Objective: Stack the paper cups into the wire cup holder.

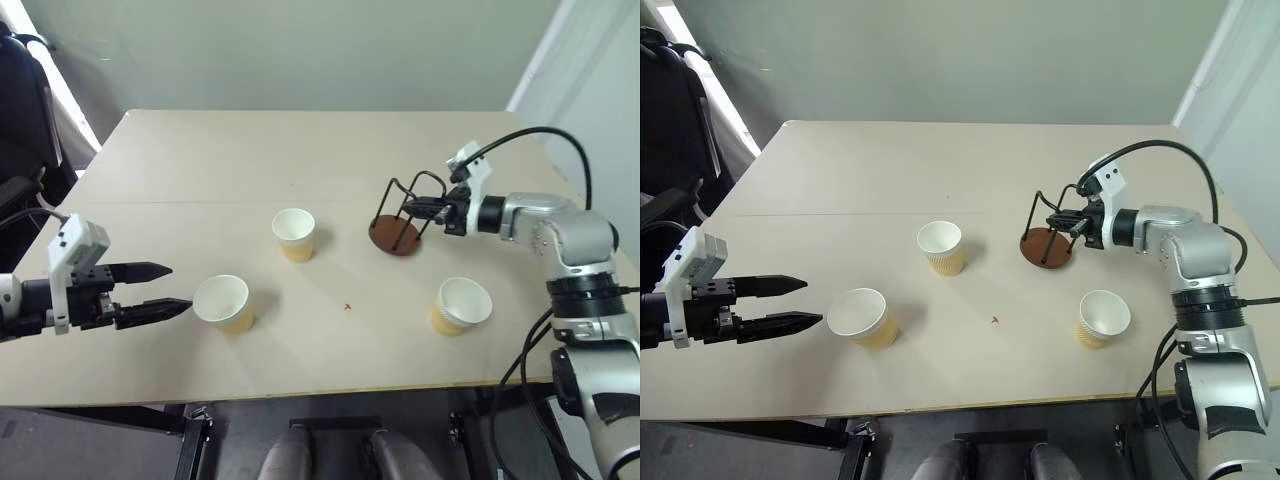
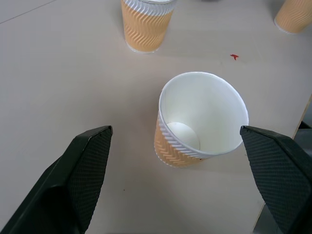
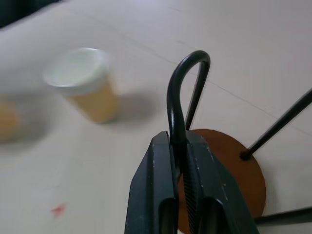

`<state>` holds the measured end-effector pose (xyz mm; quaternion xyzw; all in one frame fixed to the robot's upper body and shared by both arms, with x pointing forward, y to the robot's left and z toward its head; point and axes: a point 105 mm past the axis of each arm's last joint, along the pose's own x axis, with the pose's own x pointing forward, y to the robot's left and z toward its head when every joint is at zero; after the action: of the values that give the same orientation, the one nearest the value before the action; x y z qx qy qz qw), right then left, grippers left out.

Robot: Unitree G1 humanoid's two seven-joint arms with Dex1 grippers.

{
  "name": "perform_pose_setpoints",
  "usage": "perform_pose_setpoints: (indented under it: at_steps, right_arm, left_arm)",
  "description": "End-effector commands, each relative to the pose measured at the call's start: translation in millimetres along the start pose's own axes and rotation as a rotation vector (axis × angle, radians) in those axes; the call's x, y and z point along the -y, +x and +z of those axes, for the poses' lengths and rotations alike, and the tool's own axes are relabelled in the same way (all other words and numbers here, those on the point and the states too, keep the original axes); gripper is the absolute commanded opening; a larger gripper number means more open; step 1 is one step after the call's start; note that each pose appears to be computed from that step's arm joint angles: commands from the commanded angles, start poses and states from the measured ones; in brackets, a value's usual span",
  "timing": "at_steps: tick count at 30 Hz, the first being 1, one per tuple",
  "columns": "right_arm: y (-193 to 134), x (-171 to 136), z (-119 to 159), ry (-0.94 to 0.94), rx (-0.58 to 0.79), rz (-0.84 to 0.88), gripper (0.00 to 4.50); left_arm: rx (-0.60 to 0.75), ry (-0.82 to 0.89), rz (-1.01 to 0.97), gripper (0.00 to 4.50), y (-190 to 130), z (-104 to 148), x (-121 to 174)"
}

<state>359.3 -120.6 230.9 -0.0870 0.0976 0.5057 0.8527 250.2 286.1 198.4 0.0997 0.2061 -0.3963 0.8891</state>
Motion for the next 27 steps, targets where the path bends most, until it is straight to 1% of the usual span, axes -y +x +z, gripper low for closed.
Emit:
perform_pose_setpoints:
  at_steps: [1, 4, 7, 10, 14, 20, 23, 27]
  right_arm:
    - [-8, -75, 28, -0.174, 0.053, 0.387, 0.02]
    - [-6, -99, 20, -0.214, -0.005, 0.501, 0.02]
    - [2, -110, 8, -0.275, -0.062, 0.552, 0.02]
    - [11, -112, -2, -0.302, -0.097, 0.56, 0.02]
    - [13, -115, -12, -0.315, -0.129, 0.587, 0.02]
    - [22, -110, -21, -0.363, -0.153, 0.556, 0.02]
    - [23, -113, -31, -0.411, -0.193, 0.603, 0.02]
    - [30, -103, -34, -0.442, -0.2, 0.551, 0.02]
  left_arm:
    - [0.019, 0.033, -0.003, 4.5, -1, 9, 0]
    - [0.019, 0.034, -0.008, 4.5, 2, 10, -1]
    - [0.019, 0.035, -0.014, 4.5, 4, 11, -2]
    - [0.021, 0.037, -0.017, 4.5, 5, 11, -2]
    - [0.019, 0.04, -0.015, 4.5, 5, 10, -1]
    - [0.014, 0.035, -0.009, 4.5, 2, 6, 3]
    - [0.01, 0.037, -0.001, 4.5, 0, 6, 3]
    - [0.005, 0.037, 0.009, 4.5, -2, 6, 0]
